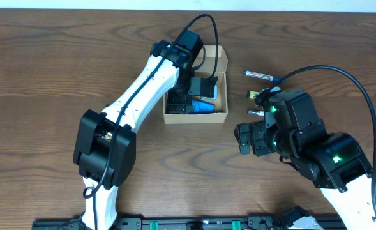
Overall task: Pack container
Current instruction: 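Lower the blue eraser into the box and release it, then move the left gripper to the red stapler and grasp it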
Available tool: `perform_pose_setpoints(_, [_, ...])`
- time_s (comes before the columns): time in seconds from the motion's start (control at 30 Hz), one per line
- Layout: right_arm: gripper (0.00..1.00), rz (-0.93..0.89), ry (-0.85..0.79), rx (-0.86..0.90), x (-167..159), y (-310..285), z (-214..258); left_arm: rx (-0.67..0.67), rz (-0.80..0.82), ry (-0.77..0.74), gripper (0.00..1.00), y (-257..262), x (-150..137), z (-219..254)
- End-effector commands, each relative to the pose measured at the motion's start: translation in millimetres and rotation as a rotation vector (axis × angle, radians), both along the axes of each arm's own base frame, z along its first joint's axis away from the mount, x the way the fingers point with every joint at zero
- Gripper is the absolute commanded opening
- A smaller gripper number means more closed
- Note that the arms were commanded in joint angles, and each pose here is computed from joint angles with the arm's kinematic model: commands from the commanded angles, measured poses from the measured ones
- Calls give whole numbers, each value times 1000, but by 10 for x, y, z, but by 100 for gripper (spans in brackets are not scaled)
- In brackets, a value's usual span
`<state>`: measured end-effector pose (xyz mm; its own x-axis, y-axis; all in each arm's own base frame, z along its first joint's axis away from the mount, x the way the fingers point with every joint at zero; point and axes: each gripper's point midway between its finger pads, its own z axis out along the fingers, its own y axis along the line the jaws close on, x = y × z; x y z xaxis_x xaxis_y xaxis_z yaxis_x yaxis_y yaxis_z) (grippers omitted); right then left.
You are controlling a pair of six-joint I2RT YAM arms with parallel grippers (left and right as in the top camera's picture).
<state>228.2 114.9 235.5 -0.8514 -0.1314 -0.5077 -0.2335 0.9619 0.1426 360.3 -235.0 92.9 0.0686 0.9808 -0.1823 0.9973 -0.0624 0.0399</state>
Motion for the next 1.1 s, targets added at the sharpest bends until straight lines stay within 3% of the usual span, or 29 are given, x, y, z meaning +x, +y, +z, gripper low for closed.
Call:
perform_pose_setpoints(0.0, [99,14,-5,-5,-3,6,7,-9,32,-11,88,-15,-29,108])
perform_pose_setpoints(0.17, [99,14,-5,-5,-3,6,7,-66,128,-70,92,-48,-12,474])
perform_pose_setpoints(0.37, [99,13,-5,-5,-3,6,7,-153,372,-189,80,105,-11,1164])
perform_pose_setpoints(0.63, [99,14,-5,-5,-3,6,7,-297,842,-210,79,661,-240,1896])
perform_pose_setpoints(0.8, [99,13,-5,-5,-3,6,7,-346,1210,-158,78,1192,-254,2014])
perform_pose_setpoints(0.87, [99,14,-5,-5,-3,6,7,-352,1374,-126,73,1427,-236,1990])
perform_pose_setpoints(0.93, [99,14,-5,-5,-3,6,7,-368,1511,-80,75,1619,-229,1960])
perform_pose_setpoints(1.0, [99,14,-5,-5,-3,6,7,-399,1607,-14,96,1730,-239,1933])
perform_pose_setpoints(1.07, [99,13,-5,-5,-3,6,7,-418,1640,23,94,1810,-240,1924])
